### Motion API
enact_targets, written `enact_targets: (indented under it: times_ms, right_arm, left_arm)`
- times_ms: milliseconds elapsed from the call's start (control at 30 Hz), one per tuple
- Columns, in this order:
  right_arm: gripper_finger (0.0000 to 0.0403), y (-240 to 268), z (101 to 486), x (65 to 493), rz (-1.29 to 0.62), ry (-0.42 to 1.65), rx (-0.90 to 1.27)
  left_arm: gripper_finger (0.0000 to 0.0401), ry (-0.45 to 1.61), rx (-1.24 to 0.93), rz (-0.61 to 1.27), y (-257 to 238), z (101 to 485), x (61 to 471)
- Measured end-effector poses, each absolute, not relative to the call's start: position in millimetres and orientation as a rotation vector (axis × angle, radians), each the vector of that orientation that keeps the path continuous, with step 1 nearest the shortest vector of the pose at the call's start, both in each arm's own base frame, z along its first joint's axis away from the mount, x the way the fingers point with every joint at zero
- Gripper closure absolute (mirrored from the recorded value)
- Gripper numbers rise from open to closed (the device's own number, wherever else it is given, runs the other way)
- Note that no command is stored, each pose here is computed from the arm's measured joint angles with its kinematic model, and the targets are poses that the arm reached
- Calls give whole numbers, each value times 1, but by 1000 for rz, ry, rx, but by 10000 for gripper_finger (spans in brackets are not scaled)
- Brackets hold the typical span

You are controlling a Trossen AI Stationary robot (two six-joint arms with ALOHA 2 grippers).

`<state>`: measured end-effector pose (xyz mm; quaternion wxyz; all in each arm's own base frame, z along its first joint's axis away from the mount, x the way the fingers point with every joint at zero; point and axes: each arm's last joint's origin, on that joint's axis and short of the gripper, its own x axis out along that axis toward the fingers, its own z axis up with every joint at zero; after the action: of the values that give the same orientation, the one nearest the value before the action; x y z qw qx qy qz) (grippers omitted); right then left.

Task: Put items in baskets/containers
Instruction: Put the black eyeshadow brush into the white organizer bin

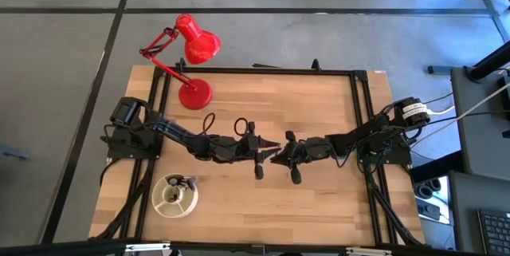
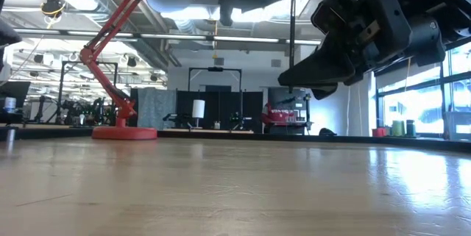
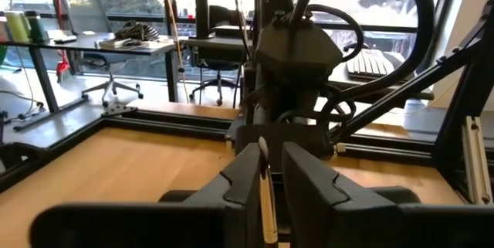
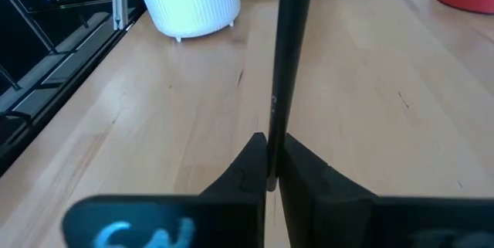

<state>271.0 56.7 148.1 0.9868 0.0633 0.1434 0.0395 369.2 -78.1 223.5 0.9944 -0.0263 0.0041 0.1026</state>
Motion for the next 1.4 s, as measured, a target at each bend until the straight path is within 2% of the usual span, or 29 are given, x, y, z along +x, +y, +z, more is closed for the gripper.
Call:
enact_targets:
  times_ms: [167, 233, 300, 433, 600, 767, 933, 1167, 1400]
  right_arm:
    - [385, 57, 148, 271, 79, 290, 126]
    - [385, 57, 148, 271, 78, 290, 126]
    - [368, 57, 147, 271, 73, 301, 144]
    - [294, 52, 142, 270, 8, 348, 178]
    - [197, 45, 137, 269, -39, 404, 219]
    - [137, 39, 133, 268, -79, 445, 253]
    - [122, 37, 133, 268, -85, 439, 260]
    - [120, 37, 137, 270, -78, 395, 271]
    - [120, 37, 136, 270, -79, 406, 265]
  left_arm:
    - [388, 40, -47, 213, -78, 220, 369]
    - [391, 42, -43, 215, -78, 220, 369]
    - [393, 47, -29, 224, -78, 220, 369]
    - [395, 120, 36, 273, -81, 228, 359]
    - [396, 278, 62, 394, -99, 251, 318]
    - [396, 384, -128, 331, -123, 278, 253]
    - [393, 451, -368, 166, -129, 309, 188]
    - [393, 281, -510, 88, -112, 348, 133]
    - [393, 405, -266, -46, -114, 340, 109]
